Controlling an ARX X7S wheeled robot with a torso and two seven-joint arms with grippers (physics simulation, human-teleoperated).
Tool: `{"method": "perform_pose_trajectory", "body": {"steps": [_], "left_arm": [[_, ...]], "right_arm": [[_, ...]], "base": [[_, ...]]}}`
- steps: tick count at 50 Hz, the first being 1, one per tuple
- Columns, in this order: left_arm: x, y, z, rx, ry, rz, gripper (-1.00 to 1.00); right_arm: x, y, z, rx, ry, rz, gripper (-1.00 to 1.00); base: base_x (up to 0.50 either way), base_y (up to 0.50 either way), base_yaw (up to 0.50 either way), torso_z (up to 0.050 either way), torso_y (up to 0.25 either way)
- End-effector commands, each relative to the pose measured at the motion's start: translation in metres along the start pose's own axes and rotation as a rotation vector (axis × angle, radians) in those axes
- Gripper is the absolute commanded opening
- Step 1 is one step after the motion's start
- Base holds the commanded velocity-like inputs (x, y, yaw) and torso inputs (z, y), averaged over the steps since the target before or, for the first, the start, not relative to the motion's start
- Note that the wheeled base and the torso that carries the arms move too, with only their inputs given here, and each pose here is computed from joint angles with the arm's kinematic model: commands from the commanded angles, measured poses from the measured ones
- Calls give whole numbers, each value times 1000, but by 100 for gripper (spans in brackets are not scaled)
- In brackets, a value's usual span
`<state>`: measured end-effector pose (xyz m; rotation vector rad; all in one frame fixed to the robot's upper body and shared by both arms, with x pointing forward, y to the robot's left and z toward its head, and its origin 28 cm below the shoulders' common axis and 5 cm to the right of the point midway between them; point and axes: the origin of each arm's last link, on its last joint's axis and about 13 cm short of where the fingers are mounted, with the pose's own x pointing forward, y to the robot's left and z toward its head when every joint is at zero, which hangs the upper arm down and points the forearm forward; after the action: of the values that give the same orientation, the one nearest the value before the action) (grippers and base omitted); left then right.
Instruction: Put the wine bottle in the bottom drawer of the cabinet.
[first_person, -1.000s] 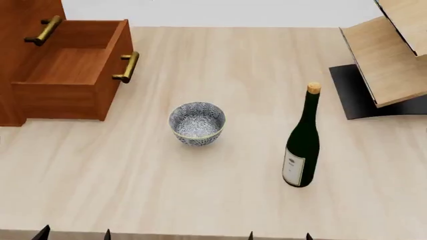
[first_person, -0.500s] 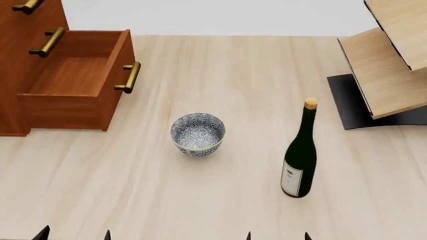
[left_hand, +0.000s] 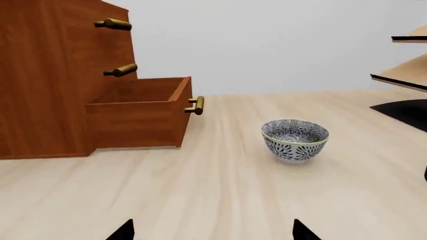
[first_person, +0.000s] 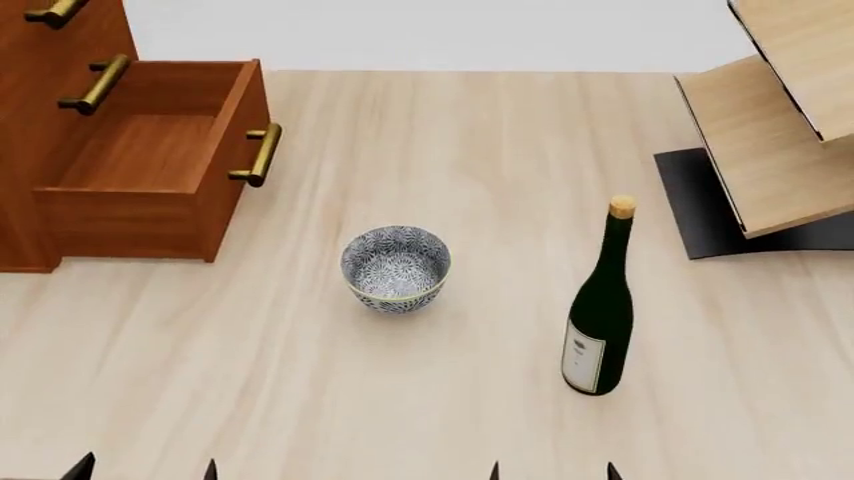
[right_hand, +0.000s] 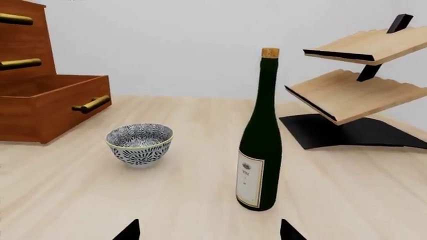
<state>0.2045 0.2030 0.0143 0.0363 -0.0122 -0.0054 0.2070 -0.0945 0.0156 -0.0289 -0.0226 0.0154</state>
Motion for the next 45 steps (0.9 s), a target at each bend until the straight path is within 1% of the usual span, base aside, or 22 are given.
{"method": "perform_pose_trajectory", "body": {"steps": [1, 2, 3, 4, 5, 6, 7, 9, 12, 15, 16, 17, 18, 20, 25, 31, 32, 33, 34, 43, 45], "left_arm": [[-1, 1, 10, -56, 57, 31, 100], [-3, 1, 19, -92, 46, 23, 100], [-4, 0, 27, -71, 43, 24, 100], [-5, -1, 35, -62, 26, 26, 100], [-6, -1, 40, -61, 13, 23, 100], [-6, -1, 48, -58, 11, 27, 100], [-7, -1, 55, -63, 2, 31, 100], [-8, -2, 65, 10, -40, 55, 100], [-11, -3, 76, 7, -42, 43, 100], [-13, -2, 88, -12, -42, 43, 100], [-14, -1, 92, -48, -26, 28, 100], [-14, -1, 95, -47, -21, 31, 100], [-14, 1, 99, -42, -38, 32, 100], [-15, 3, 104, -62, -36, 28, 100], [-20, 6, 122, -32, -67, 26, 100], [-27, 6, 135, -42, -80, 17, 100], [-28, 6, 138, -39, -87, 13, 100], [-30, 6, 142, -15, -103, 12, 100], [-32, 5, 145, -19, -117, -5, 100], [-37, 5, 161, 4, -133, -14, 100], [-40, 5, 164, -15, -119, -28, 100]], "right_arm": [[-1, -1, 10, 8, -14, -3, 100], [-2, -1, 15, 10, -21, -3, 100], [-3, 0, 21, 15, -51, 16, 100], [-3, 1, 25, -30, -48, 7, 100], [-3, 1, 28, -45, -50, 9, 100], [-3, 2, 32, -36, -56, 14, 100], [-3, 2, 37, -48, -67, 14, 100], [-4, 3, 46, -56, -79, 15, 100], [-4, 2, 59, -72, -99, 6, 100], [-5, 0, 70, -68, -117, 5, 100], [-5, 0, 73, -67, -121, 3, 100], [-6, 0, 75, -97, -119, 6, 100], [-6, 1, 76, -126, -114, 5, 100], [-8, 1, 81, -109, -122, 13, 100], [-12, 3, 95, -95, -149, 30, 100], [-16, 1, 111, -90, -174, 41, 100], [-18, 1, 114, -94, -179, 40, 100], [-19, 0, 117, -99, -188, 38, 100], [-20, -1, 119, -93, -193, 35, 100], [-28, -2, 128, -67, -224, 40, 100], [-29, -2, 129, -69, -229, 41, 100]], "base": [[0, 0, 0, 0, 0], [0, 0, 0, 0, 0], [0, 0, 0, 0, 0], [0, 0, 0, 0, 0], [0, 0, 0, 0, 0], [0, 0, 0, 0, 0], [0, 0, 0, 0, 0], [0, 0, 0, 0, 0], [0, 0, 0, 0, 0], [0, 0, 0, 0, 0], [0, 0, 0, 0, 0], [0, 0, 0, 0, 0], [0, 0, 0, 0, 0], [0, 0, 0, 0, 0], [0, 0, 0, 0, 0], [0, 0, 0, 0, 0], [0, 0, 0, 0, 0], [0, 0, 0, 0, 0], [0, 0, 0, 0, 0], [0, 0, 0, 0, 0], [0, 0, 0, 0, 0]]}}
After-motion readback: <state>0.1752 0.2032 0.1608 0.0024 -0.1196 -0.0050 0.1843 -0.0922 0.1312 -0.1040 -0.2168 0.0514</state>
